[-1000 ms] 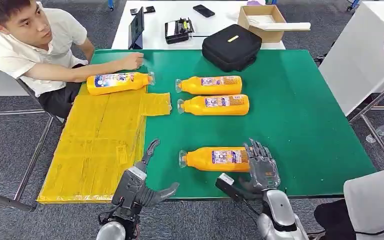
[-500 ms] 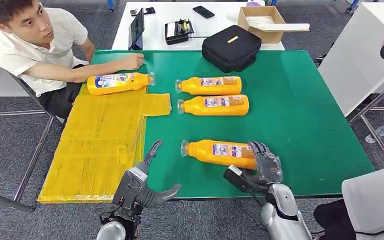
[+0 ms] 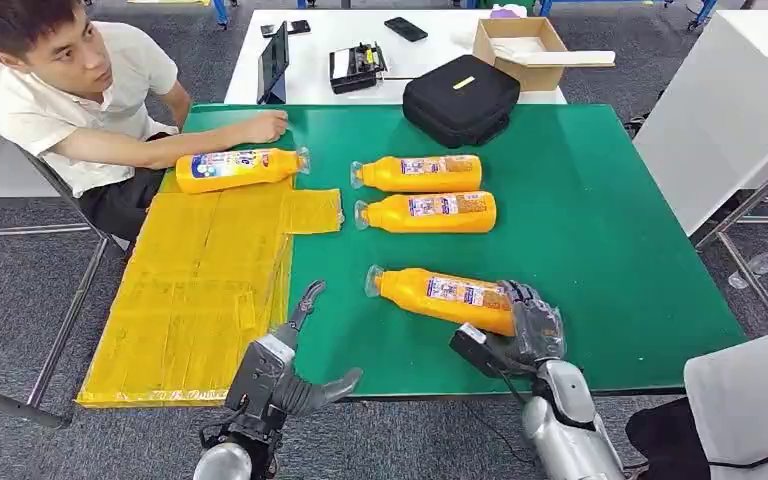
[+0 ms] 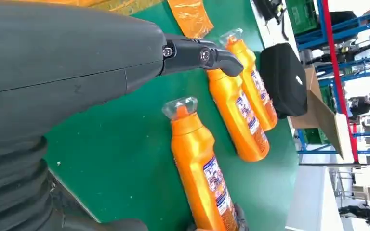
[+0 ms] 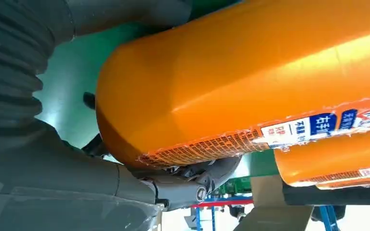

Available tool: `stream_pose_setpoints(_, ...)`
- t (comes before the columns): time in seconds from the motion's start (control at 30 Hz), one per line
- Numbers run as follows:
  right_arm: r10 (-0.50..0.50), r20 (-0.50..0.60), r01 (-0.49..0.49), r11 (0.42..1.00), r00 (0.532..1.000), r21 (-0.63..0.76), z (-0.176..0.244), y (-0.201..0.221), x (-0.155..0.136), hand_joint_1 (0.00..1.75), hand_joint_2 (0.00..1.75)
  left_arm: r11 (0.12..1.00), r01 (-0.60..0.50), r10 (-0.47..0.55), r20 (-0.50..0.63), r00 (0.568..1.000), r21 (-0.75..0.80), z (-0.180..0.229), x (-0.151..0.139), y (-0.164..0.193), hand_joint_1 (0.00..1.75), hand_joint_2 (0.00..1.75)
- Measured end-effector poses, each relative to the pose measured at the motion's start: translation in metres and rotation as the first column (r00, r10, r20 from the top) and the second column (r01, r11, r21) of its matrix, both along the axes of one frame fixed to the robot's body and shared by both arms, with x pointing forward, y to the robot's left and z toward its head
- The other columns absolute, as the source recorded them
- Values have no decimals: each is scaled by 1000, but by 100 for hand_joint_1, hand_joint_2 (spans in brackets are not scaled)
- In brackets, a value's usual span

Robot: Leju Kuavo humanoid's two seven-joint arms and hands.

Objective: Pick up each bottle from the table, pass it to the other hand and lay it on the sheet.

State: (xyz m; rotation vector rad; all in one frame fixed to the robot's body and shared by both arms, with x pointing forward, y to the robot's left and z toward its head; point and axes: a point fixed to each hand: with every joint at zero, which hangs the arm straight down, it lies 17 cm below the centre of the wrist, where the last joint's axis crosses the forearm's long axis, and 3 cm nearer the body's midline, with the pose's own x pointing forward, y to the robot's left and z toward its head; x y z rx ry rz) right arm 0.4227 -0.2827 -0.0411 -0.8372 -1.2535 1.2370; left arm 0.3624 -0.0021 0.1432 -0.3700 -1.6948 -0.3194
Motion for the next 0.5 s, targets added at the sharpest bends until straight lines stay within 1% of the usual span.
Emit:
stream_pose_setpoints(0.1,5,12,-6,999,1000,49,4,3,-2,175,175,1000,-7,8,11,1000,-13,3,0,2,0,175)
stream_pose_setpoints(0.33,8,45,-18,974,999,226,25,21,-14,175,175,996,-18,19,10,1000,-90,11,1,6,0,175)
stream_pose_setpoints(0.37,7,57,-21,969,998,247,30,23,-16,175,175,993,-14,14,1,1000,-115,13,1,6,0,175)
stream_pose_setpoints(0.43,10,79,-33,954,997,298,41,31,-19,175,175,977,-2,-8,-44,999,-214,16,0,8,0,175)
stream_pose_setpoints(0.5,4,113,-44,935,994,352,58,38,-19,175,175,949,-19,-8,-85,996,-315,19,2,16,0,175)
